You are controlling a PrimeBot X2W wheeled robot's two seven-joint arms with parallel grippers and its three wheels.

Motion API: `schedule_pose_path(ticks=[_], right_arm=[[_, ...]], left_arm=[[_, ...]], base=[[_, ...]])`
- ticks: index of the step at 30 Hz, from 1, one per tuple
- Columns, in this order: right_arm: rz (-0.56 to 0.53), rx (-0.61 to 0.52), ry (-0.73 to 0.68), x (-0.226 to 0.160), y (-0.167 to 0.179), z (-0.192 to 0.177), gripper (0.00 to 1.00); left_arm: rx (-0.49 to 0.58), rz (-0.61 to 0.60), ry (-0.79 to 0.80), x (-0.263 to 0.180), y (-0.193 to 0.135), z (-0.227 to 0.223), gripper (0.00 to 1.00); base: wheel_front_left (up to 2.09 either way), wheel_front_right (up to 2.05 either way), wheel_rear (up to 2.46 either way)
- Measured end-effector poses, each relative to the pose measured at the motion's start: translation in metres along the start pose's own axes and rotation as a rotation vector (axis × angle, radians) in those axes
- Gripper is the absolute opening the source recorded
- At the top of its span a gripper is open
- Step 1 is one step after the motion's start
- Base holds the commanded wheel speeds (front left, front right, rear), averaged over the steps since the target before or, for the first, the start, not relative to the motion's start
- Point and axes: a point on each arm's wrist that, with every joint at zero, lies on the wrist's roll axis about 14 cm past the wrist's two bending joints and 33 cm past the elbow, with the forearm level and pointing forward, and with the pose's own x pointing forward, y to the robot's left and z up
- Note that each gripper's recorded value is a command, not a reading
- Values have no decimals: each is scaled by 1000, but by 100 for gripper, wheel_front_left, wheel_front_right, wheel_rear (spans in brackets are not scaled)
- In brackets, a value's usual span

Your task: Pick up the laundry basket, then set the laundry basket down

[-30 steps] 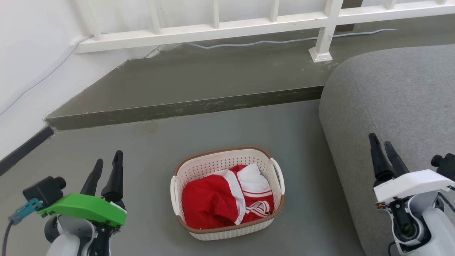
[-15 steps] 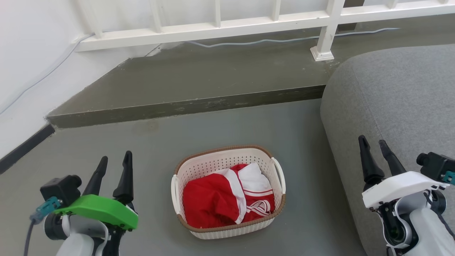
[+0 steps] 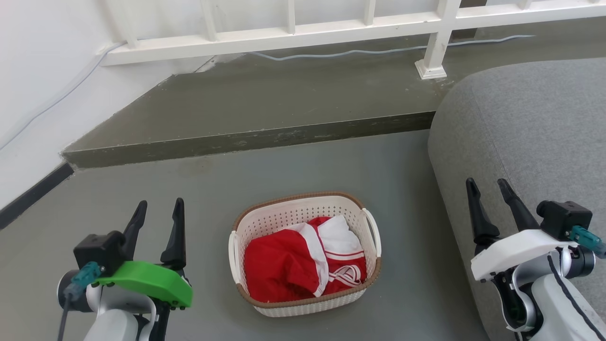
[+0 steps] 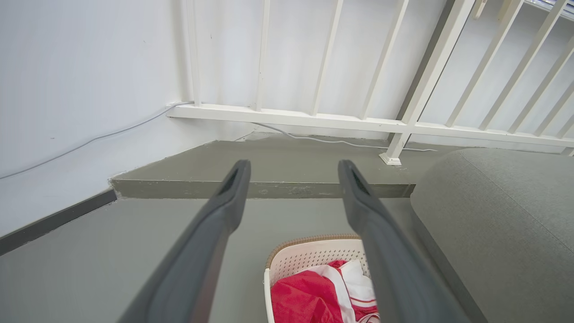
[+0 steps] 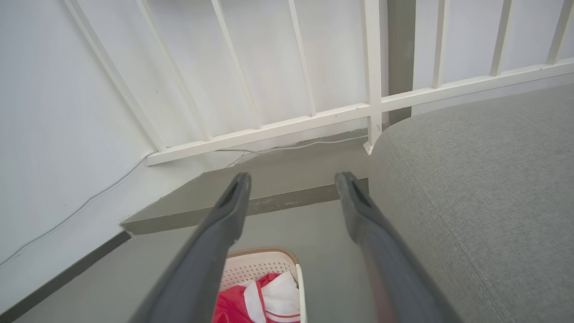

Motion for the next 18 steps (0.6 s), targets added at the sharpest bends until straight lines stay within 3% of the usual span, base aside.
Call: schedule_pose_path(ticks=[18], right_arm=[[37, -213, -56, -1, 11, 5, 100]], left_arm=[[195, -22, -21, -4, -6, -5, 100]], base=[[0, 0, 0]])
